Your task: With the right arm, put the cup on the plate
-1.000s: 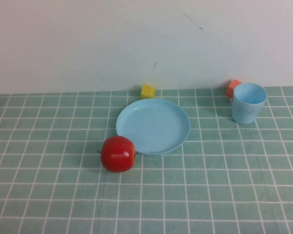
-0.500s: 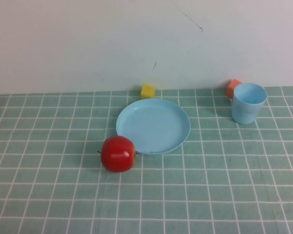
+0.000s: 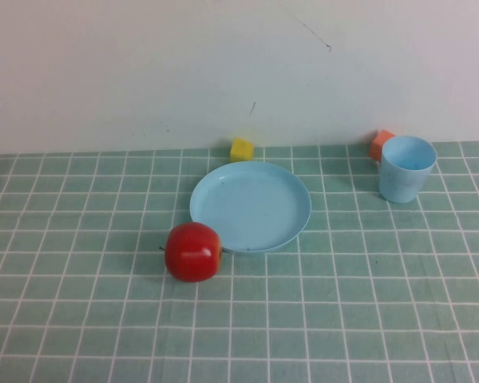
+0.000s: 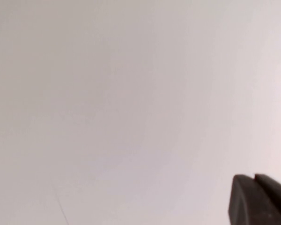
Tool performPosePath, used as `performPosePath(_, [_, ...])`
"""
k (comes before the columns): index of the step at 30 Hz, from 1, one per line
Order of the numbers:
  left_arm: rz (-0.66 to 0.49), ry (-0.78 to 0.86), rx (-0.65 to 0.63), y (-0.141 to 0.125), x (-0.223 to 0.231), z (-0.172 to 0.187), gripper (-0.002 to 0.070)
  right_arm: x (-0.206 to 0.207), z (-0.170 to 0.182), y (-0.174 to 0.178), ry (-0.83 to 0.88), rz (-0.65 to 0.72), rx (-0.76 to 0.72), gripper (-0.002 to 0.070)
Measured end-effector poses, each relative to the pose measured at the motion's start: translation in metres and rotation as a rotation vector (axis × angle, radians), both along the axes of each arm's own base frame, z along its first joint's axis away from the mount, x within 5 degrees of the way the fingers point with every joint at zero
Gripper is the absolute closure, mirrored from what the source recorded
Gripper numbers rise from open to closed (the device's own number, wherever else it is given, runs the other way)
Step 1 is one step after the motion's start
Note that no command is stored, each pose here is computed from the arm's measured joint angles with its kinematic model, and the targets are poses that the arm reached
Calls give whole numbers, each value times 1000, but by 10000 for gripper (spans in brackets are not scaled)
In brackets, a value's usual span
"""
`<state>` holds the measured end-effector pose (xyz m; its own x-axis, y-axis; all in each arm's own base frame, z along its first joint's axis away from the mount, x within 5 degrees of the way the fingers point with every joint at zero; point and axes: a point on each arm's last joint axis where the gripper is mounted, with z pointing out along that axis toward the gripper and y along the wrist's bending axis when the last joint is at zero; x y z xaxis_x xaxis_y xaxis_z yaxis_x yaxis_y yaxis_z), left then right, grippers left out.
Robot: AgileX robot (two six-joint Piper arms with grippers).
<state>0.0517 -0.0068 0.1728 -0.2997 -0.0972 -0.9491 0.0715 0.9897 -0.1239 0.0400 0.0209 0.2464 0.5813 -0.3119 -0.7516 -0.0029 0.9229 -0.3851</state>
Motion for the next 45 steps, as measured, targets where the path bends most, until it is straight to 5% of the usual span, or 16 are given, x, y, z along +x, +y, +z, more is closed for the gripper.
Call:
performPosePath(15, [0,0,0,0,0,0,678,-3,12,-5,-5,53,184,679])
performPosePath(26, [0,0,0,0,0,0,678,-31,110,-22,122,-152,237,679])
performPosePath(32, [0,0,0,0,0,0,678,-9,146,-33,410,-290,260,679])
performPosePath(37, [0,0,0,0,0,0,678,31,149,-32,756,-348,127,679])
performPosePath(41, [0,0,0,0,0,0,678,72,135,-25,1089,-278,26,679])
performPosePath(45, [0,0,0,0,0,0,678,106,123,-7,1273,-66,-71,679])
